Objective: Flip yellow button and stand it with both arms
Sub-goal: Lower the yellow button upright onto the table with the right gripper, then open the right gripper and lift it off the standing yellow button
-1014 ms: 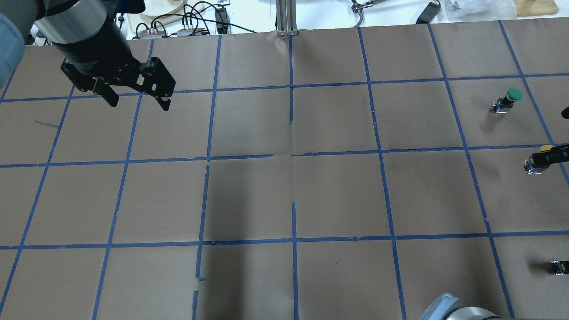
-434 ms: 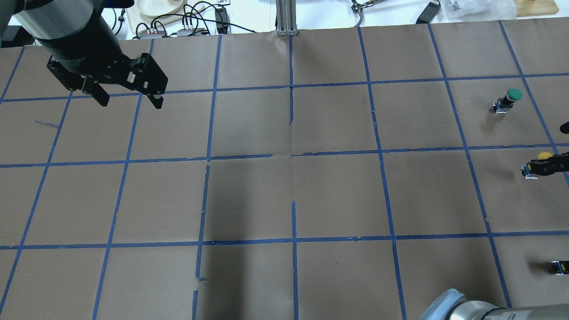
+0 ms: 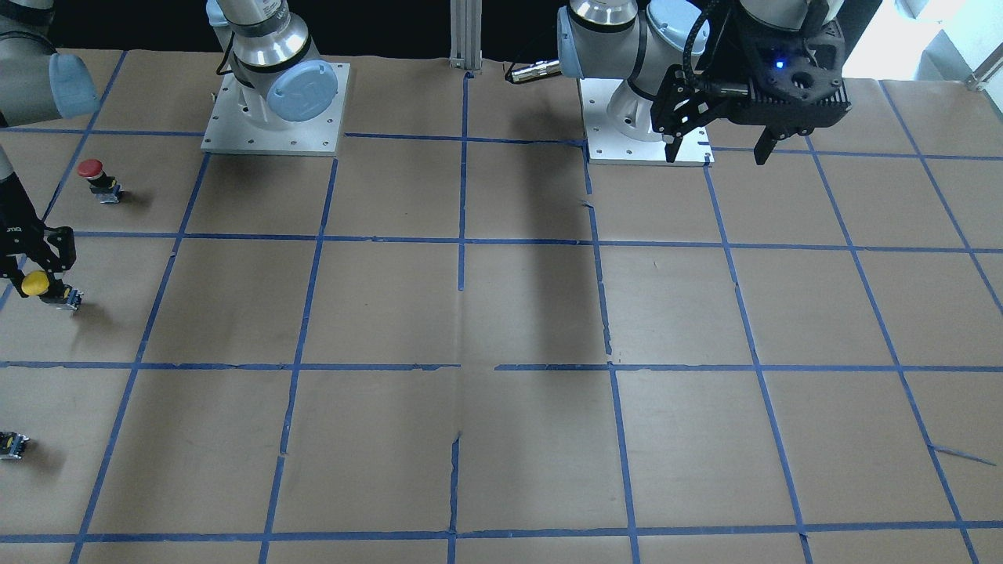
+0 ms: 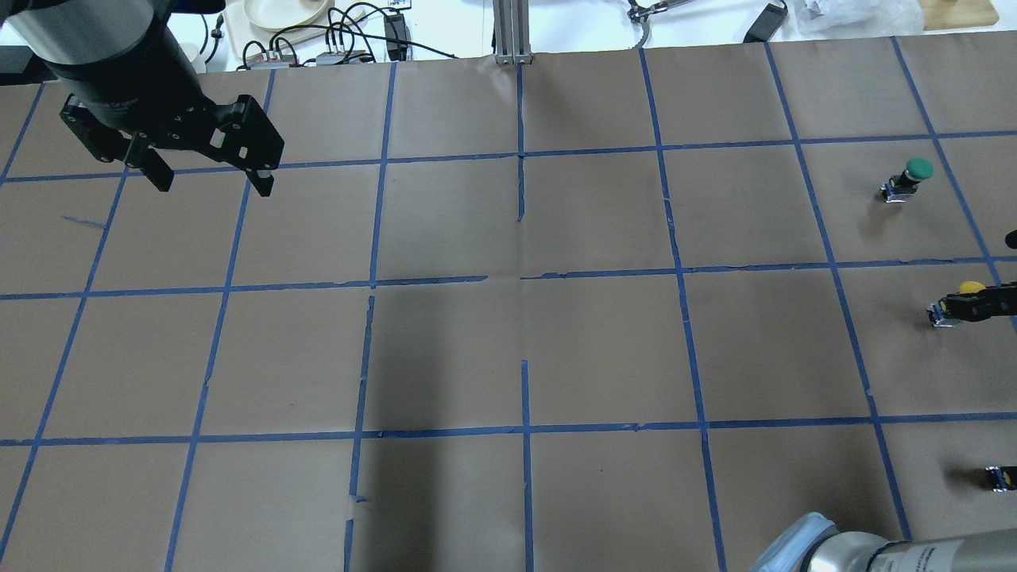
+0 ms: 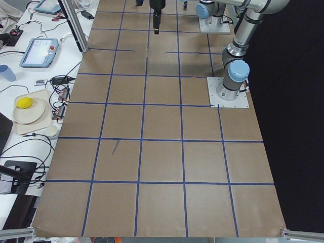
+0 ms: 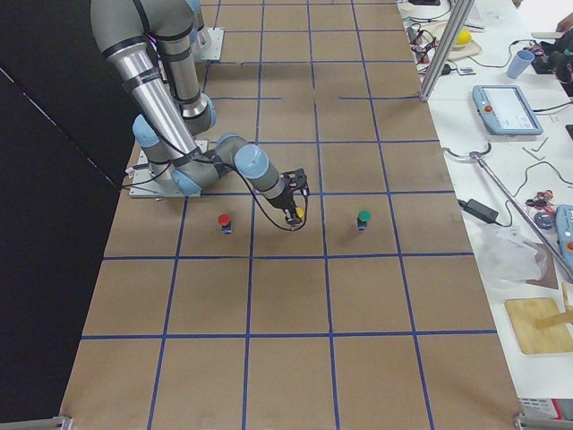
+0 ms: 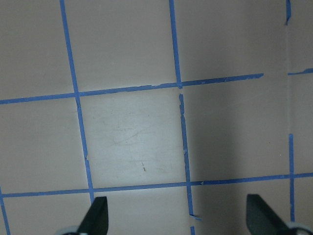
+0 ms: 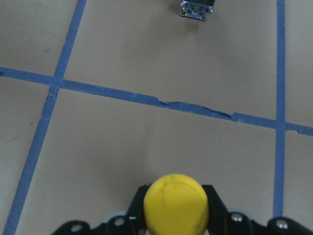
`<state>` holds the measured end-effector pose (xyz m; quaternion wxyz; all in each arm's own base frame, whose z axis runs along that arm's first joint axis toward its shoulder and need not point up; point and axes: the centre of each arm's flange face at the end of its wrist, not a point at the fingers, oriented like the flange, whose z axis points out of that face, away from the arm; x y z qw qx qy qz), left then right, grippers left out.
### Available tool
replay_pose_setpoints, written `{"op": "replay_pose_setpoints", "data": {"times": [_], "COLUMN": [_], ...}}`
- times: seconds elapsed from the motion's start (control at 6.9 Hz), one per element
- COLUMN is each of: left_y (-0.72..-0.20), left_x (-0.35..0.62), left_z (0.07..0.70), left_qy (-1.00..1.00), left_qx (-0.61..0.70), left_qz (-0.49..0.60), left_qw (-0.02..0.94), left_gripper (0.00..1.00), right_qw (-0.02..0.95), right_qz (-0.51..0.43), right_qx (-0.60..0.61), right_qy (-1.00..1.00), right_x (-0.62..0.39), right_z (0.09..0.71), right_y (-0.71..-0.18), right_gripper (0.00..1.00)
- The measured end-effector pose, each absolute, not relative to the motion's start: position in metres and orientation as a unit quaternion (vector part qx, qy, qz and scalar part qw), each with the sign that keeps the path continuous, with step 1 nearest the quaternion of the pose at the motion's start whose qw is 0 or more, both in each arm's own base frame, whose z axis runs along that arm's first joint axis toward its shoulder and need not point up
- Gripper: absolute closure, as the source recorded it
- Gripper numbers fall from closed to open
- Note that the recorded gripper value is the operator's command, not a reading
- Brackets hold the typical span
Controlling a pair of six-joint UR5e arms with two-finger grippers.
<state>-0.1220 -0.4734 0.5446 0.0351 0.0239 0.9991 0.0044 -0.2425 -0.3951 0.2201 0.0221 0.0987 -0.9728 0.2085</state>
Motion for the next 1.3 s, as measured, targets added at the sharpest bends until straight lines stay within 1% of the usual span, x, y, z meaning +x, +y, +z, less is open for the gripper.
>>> {"op": "replay_pose_setpoints", "data": {"times": [0.14,0.29,0.43,0.58,0.72,0.87,1.01,1.3], "left_y": [-0.4732,-0.4732,-0.4731,-0.4728,-0.4726,-0.4722,-0.4708,-0.4699], "left_x": [-0.1223,-0.1227,-0.1235,-0.1259,-0.1284,-0.1285,-0.1282,-0.1282], "left_z": [0.545,0.5451,0.5452,0.5458,0.5465,0.5464,0.547,0.5484], "left_qy": [0.999,0.999,0.999,1.0,1.0,1.0,1.0,1.0], "left_qx": [0.016,0.013,0.011,0.011,0.01,0.009,0.007,0.006], "left_qz": [0.004,0.004,0.004,0.003,0.002,0.006,0.012,0.019], "left_qw": [0.033,0.032,0.03,0.018,0.004,-0.004,-0.009,-0.012], "left_gripper": [0.0,0.0,0.0,0.0,0.0,0.0,0.0,0.0], "right_qw": [0.02,0.018,0.015,0.014,0.014,0.014,0.014,0.017], "right_qz": [0.207,0.205,0.202,0.201,0.2,0.199,0.198,0.194], "right_qx": [0.098,0.096,0.094,0.094,0.093,0.092,0.091,0.09], "right_qy": [-0.973,-0.974,-0.975,-0.975,-0.975,-0.976,-0.976,-0.977], "right_x": [-0.2429,-0.2436,-0.2442,-0.2445,-0.2447,-0.2449,-0.245,-0.2458], "right_z": [0.2178,0.2147,0.2116,0.2098,0.2092,0.209,0.2087,0.2107], "right_y": [-0.3952,-0.3953,-0.3955,-0.3955,-0.3955,-0.3953,-0.3952,-0.3947], "right_gripper": [0.72,0.66,0.54,0.37,0.19,0.07,0.01,0.01]}}
